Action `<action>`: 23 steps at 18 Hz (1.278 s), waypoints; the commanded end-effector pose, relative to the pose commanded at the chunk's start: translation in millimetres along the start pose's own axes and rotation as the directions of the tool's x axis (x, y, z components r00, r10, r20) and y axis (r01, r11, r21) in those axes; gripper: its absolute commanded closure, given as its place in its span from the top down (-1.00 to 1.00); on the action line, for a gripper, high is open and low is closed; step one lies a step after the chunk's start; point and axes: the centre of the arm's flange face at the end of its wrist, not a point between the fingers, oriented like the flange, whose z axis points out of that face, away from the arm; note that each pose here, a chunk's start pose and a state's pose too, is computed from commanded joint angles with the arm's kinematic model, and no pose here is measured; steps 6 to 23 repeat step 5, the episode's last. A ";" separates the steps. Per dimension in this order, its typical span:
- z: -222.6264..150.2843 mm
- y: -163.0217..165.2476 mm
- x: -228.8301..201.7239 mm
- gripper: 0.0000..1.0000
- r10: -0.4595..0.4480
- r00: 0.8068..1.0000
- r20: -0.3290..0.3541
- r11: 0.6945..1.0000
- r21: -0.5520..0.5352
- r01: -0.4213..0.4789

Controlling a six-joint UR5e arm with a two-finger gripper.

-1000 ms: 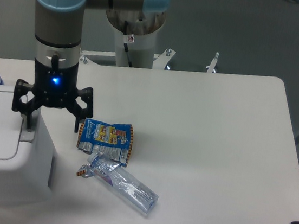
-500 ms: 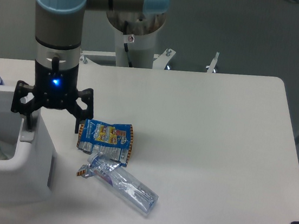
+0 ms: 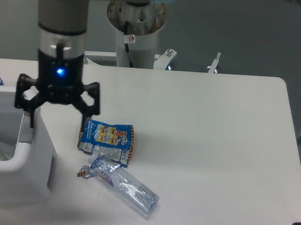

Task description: Open the trash can

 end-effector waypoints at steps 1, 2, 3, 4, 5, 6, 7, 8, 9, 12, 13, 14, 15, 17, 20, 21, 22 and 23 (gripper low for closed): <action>-1.5 2.1 -11.1 1.00 0.017 1.000 0.021 1.000 -0.017 -0.017; -2.9 5.7 -19.3 1.00 0.037 0.998 0.046 0.998 -0.050 -0.035; -5.2 9.9 -32.1 1.00 0.056 0.996 0.076 0.994 -0.093 -0.049; -5.1 15.3 -46.0 1.00 0.085 0.991 0.108 0.987 -0.147 -0.069; -4.4 18.2 -51.5 1.00 0.101 0.987 0.122 0.981 -0.177 -0.078; -4.4 18.2 -51.5 1.00 0.101 0.987 0.122 0.981 -0.177 -0.078; -4.4 18.2 -51.5 1.00 0.101 0.987 0.122 0.981 -0.177 -0.078; -4.4 18.2 -51.5 1.00 0.101 0.987 0.122 0.981 -0.177 -0.078; -4.4 18.2 -51.5 1.00 0.101 0.987 0.122 0.981 -0.177 -0.078; -4.4 18.2 -51.5 1.00 0.101 0.987 0.122 0.981 -0.177 -0.078; -4.4 18.2 -51.5 1.00 0.101 0.987 0.122 0.981 -0.177 -0.078; -4.4 18.2 -51.5 1.00 0.101 0.987 0.122 0.981 -0.177 -0.078; -4.4 18.2 -51.5 1.00 0.101 0.987 0.122 0.981 -0.177 -0.078; -4.4 18.2 -51.5 1.00 0.101 0.987 0.122 0.981 -0.177 -0.078; -4.4 18.2 -51.5 1.00 0.101 0.987 0.122 0.981 -0.177 -0.078; -4.4 18.2 -51.5 1.00 0.101 0.987 0.122 0.981 -0.177 -0.078; -4.4 18.2 -51.5 1.00 0.101 0.987 0.122 0.981 -0.177 -0.078; -4.4 18.2 -51.5 1.00 0.101 0.987 0.122 0.981 -0.177 -0.078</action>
